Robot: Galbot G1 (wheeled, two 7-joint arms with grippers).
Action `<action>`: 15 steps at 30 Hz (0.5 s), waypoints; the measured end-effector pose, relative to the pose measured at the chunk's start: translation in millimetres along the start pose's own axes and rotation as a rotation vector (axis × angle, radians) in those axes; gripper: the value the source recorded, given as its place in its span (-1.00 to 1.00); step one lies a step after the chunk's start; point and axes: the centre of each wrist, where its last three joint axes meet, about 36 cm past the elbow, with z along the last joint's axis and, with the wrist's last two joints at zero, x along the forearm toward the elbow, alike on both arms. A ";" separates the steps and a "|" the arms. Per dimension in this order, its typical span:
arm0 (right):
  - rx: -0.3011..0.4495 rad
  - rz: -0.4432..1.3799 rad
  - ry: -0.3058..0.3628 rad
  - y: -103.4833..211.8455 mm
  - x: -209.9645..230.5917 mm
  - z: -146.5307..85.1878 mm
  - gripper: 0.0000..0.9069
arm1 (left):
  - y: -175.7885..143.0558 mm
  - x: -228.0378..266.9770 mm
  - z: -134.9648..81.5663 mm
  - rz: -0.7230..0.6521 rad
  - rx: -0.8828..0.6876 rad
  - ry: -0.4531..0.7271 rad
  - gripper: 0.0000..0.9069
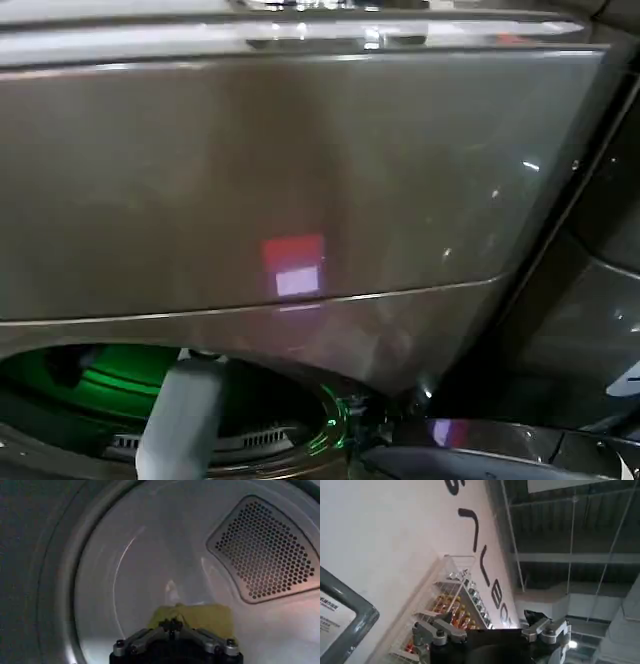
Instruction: Grasp the clothes from the dryer.
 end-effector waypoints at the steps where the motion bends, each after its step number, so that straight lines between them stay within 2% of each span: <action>1: 0.001 0.000 0.000 -0.3 -0.1 -0.1 1.00 | -0.1 1.3 0.4 0.000 0.000 0.001 -1.00; 15: 0.008 -0.004 -0.007 -1.8 -1.3 -4.0 1.00 | -4.9 10.5 0.3 0.011 0.005 0.001 -1.00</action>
